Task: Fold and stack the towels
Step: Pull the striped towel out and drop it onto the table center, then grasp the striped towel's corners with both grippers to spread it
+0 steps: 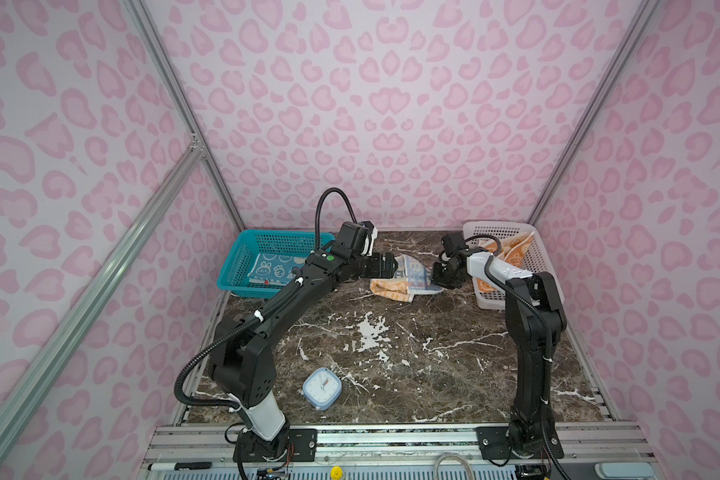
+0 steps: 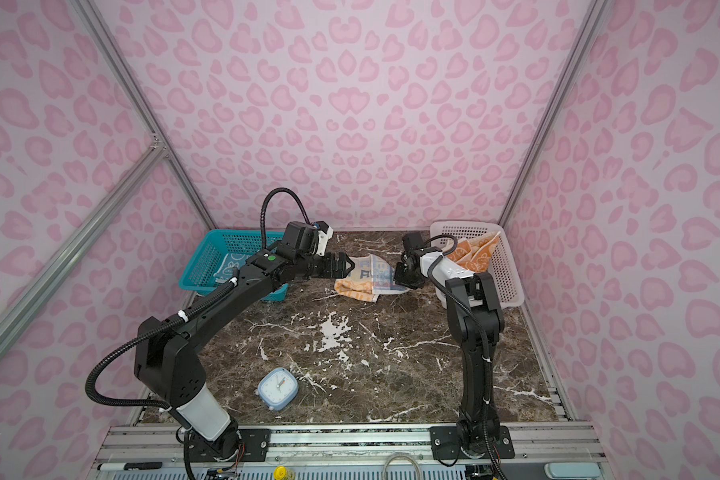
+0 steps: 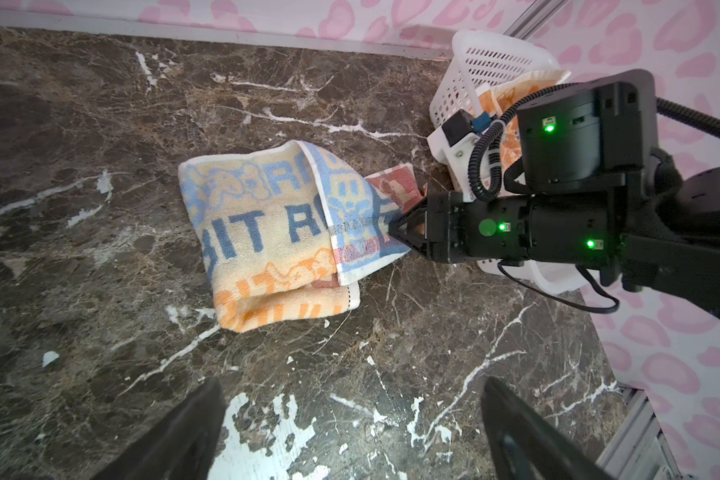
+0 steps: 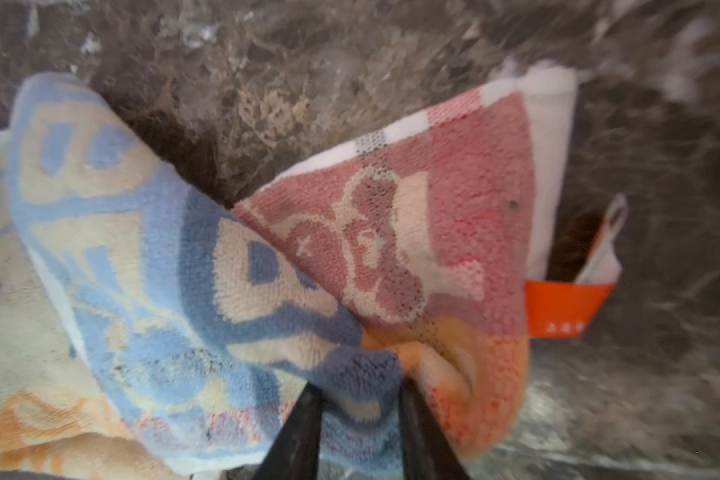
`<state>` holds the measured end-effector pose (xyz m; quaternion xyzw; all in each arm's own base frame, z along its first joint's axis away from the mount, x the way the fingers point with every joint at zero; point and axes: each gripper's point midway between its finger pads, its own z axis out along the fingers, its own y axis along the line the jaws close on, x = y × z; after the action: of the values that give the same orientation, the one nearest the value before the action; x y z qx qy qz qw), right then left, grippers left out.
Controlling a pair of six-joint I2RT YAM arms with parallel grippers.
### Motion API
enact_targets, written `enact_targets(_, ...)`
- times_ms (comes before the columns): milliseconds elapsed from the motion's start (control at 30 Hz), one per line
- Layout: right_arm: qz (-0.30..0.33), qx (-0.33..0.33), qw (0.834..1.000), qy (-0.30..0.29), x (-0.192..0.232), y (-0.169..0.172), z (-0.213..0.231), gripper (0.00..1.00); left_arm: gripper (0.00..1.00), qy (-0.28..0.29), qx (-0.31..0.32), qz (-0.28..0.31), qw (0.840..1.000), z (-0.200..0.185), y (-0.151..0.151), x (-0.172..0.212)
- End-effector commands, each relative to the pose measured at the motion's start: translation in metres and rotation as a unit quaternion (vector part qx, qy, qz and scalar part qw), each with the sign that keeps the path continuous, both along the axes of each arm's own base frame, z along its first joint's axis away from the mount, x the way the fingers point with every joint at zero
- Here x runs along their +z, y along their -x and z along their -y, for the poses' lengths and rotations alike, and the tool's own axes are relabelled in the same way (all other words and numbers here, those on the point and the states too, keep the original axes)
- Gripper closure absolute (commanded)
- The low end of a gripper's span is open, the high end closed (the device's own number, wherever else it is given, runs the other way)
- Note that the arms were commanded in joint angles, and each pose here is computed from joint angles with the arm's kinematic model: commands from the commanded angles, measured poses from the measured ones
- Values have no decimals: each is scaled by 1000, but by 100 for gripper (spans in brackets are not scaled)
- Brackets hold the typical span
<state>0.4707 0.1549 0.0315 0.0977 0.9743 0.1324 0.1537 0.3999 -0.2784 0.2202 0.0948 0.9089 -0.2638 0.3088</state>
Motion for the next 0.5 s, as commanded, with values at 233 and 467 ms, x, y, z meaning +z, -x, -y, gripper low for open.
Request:
enact_targets(233,15,28,998,-53,28,16,-46,62,2,-20,-21,-72,997,14,1,-43)
enact_targets(467,13,-1,999,-33,31,29,2,42,5,-66,-23,-121,990,20,-2,-100)
